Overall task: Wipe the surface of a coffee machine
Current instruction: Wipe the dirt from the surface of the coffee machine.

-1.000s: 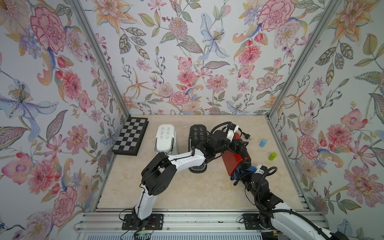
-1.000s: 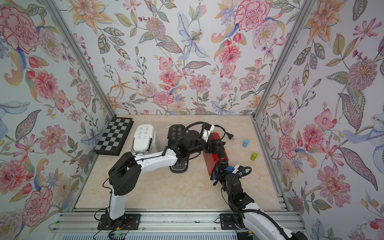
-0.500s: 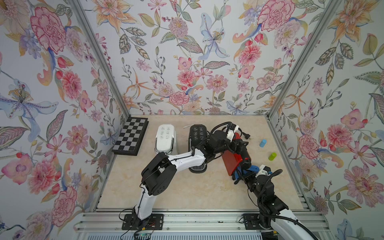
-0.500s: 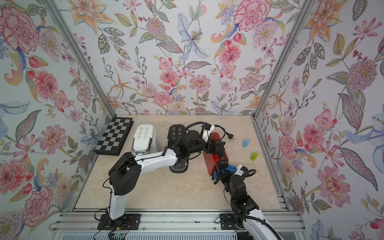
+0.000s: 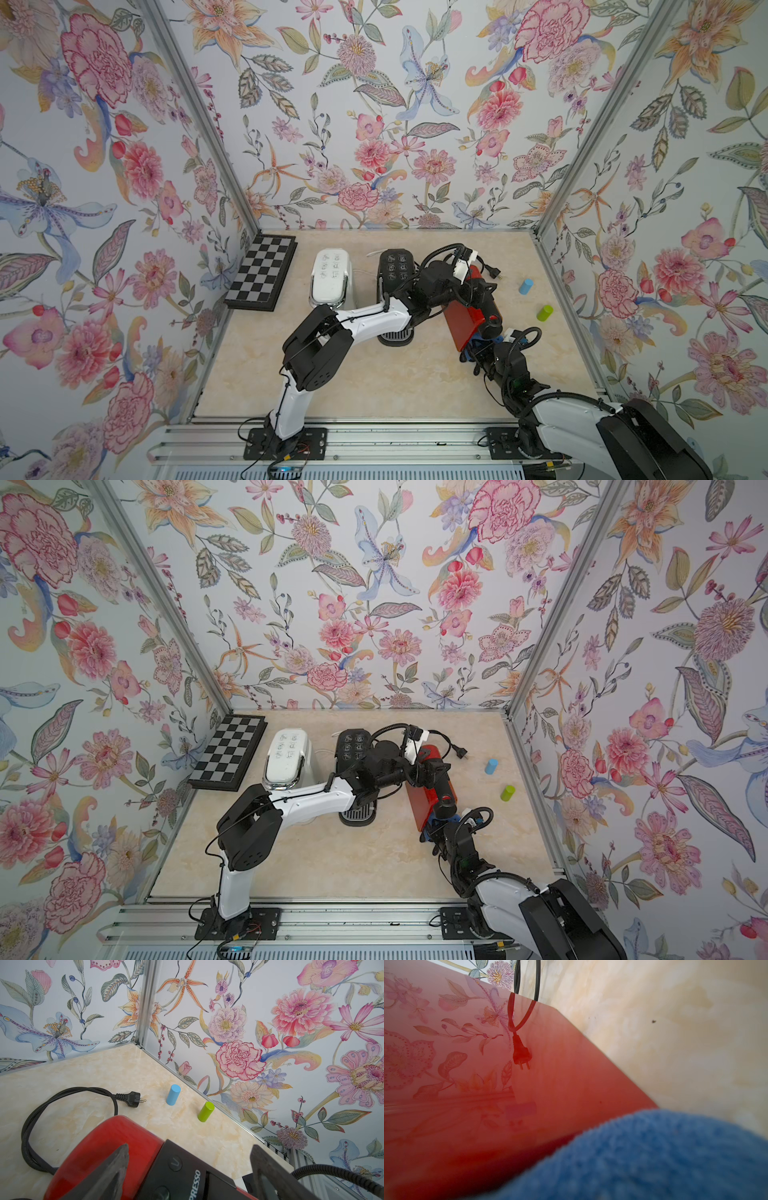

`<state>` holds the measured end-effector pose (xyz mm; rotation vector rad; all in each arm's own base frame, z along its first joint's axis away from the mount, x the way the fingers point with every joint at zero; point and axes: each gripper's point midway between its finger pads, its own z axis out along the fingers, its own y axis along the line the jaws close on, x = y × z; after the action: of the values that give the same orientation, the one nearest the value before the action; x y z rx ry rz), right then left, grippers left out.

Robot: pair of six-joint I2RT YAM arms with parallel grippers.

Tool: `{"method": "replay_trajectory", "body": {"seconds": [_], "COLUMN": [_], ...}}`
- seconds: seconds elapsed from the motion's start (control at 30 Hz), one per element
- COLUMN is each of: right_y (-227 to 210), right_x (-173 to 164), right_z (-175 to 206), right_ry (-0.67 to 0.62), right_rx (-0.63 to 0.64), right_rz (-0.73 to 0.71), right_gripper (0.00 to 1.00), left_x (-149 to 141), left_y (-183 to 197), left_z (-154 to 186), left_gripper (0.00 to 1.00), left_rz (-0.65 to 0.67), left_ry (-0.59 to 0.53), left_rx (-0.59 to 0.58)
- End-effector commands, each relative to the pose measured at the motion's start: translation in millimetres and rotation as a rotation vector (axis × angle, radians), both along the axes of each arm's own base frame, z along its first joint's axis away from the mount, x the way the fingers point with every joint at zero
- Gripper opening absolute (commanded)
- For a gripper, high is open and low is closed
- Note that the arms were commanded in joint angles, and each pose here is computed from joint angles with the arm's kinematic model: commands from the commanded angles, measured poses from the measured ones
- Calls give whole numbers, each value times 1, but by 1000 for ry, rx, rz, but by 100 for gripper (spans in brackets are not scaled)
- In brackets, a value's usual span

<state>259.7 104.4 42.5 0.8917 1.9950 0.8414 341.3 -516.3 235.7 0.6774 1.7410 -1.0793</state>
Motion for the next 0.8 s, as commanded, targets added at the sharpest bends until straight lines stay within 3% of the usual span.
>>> {"method": "replay_trajectory", "body": {"seconds": [0.0,0.27,0.43,0.77], "right_y": [7,-1,-22,-39], "right_x": [-8,-10,-20,-28], "right_z": [9,50,23,-14], "right_ry": [-50,-169,-74,52], "right_rx": [45,86,-30,-129], "right_rz": [29,10,-47,-95], "right_gripper": [0,0,0,0], "left_x": [-12,-13,-12,-11], "left_y": [5,5,4,4], "left_z": [-83,-84,-82,-82], "left_gripper": [92,92,92,92], "left_rz": [-26,-28,-30,-27], "left_ry": [184,183,177,181], "left_rx": [170,167,162,167]}}
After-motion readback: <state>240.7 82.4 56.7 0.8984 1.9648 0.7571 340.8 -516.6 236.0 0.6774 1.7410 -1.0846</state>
